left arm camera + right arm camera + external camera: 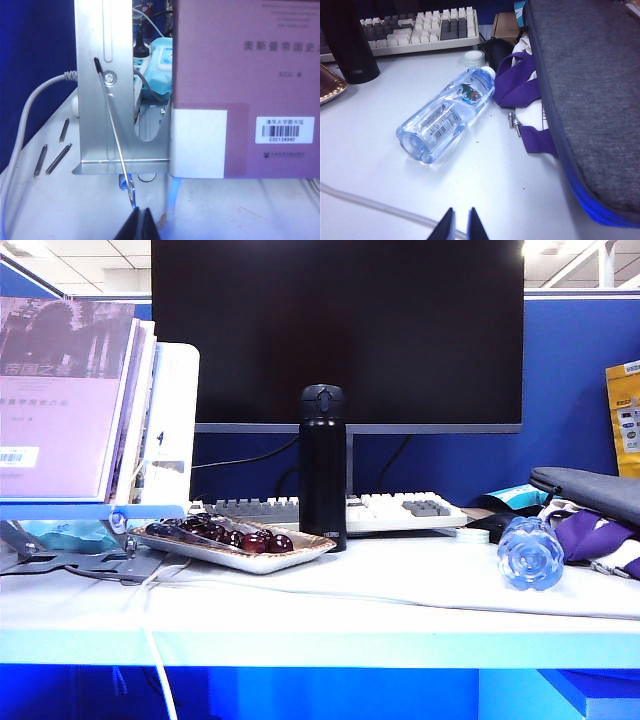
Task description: Pick up the mineral water bottle and place it vertically to the right of the black thermos cup.
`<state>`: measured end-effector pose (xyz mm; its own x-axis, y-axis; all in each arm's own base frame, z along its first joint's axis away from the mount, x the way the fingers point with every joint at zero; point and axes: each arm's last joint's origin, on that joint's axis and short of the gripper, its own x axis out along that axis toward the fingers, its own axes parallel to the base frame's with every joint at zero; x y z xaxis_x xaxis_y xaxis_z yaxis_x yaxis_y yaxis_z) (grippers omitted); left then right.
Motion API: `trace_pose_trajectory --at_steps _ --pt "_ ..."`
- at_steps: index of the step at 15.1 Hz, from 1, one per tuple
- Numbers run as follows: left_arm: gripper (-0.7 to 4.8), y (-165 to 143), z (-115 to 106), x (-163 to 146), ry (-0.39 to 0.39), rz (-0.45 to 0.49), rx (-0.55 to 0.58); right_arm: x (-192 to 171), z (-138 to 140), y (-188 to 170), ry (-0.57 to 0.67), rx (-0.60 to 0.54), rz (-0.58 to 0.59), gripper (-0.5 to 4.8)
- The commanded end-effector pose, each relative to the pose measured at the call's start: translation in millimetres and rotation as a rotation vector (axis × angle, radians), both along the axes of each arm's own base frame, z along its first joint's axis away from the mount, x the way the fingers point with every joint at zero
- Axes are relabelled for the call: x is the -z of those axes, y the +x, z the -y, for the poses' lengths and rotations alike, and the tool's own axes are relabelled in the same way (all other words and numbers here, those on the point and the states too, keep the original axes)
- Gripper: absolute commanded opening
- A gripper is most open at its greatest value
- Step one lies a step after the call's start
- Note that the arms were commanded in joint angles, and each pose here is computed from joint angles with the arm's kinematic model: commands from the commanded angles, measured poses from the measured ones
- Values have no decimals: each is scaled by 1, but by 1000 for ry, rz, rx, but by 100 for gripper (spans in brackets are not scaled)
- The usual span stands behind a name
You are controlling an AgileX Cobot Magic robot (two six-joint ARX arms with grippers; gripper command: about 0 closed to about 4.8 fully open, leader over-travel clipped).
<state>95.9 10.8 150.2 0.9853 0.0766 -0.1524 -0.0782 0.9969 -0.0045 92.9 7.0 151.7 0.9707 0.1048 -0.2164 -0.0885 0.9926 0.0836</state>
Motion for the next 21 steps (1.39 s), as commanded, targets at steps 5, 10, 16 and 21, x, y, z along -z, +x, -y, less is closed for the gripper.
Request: trace_pose_trajectory --at_steps 5,10,16,21 --pt "-5 0 0 1 -4 -9 -1 0 0 0 2 1 -10 50" --pt "-5 0 0 1 -4 -9 -1 0 0 0 2 1 -10 50" --pt "-5 0 0 1 -4 -9 -1 -26 -2 -1 295 -17 134 49" --pt "-5 0 0 1 -4 -9 -1 -143 -2 -17 313 -71 266 49"
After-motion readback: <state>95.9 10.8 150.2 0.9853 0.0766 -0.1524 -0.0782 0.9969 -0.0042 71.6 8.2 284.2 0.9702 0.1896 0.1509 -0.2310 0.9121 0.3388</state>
